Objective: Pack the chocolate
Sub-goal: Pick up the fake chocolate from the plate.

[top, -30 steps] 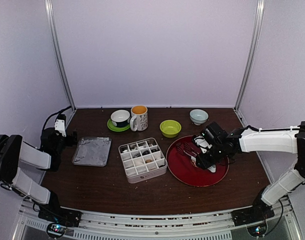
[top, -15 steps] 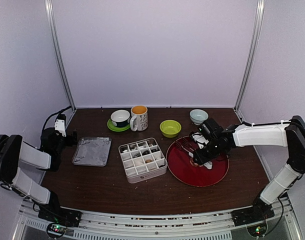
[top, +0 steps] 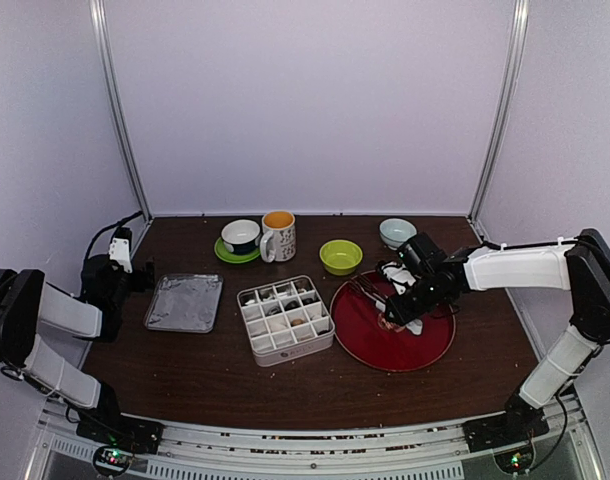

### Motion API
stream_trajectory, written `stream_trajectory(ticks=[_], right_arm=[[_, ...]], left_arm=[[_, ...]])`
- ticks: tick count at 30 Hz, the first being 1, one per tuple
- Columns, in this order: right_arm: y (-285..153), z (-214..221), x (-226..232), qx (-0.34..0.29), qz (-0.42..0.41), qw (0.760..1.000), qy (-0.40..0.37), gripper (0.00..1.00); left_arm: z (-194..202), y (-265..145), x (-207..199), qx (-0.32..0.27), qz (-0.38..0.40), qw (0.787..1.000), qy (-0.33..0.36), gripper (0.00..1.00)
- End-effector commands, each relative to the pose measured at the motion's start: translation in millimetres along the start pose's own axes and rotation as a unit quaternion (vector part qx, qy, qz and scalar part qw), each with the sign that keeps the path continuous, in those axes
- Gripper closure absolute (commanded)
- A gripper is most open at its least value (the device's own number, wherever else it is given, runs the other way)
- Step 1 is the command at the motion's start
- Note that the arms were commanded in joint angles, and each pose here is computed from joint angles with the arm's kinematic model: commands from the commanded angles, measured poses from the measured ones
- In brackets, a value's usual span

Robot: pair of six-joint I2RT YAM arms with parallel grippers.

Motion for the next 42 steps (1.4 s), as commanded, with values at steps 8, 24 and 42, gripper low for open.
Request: stream_trajectory(ticks=[8, 24, 42], right_arm=[[-25.3, -7.0, 4.3, -0.065, -0.015, 0.998, -0.010, 0.74], [-36.1, 3.7, 8.6, -0.049, -0.003, 0.999, 0.009, 0.63], [-5.2, -14.5, 3.7, -0.033, -0.014, 0.999, 0.029, 0.65]], left_arm=[[-11.7, 3.6, 2.6, -0.025, -0.006, 1.000, -0.007, 0.02], [-11.7, 3.6, 2.9, -0.025, -0.007, 1.000, -0.007, 0.02], [-11.7, 3.6, 2.5, -0.025, -0.006, 1.000, -0.007, 0.02]])
Point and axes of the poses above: each gripper's point midway between its finger pads, its own y axis out along the fingers, its own x axis along the line the jaws close on, z = x × y, the point moved 7 cm from there along -y, back along the fingers, and after that the axes turned 10 degrees about -y, right-handed, at the moved point
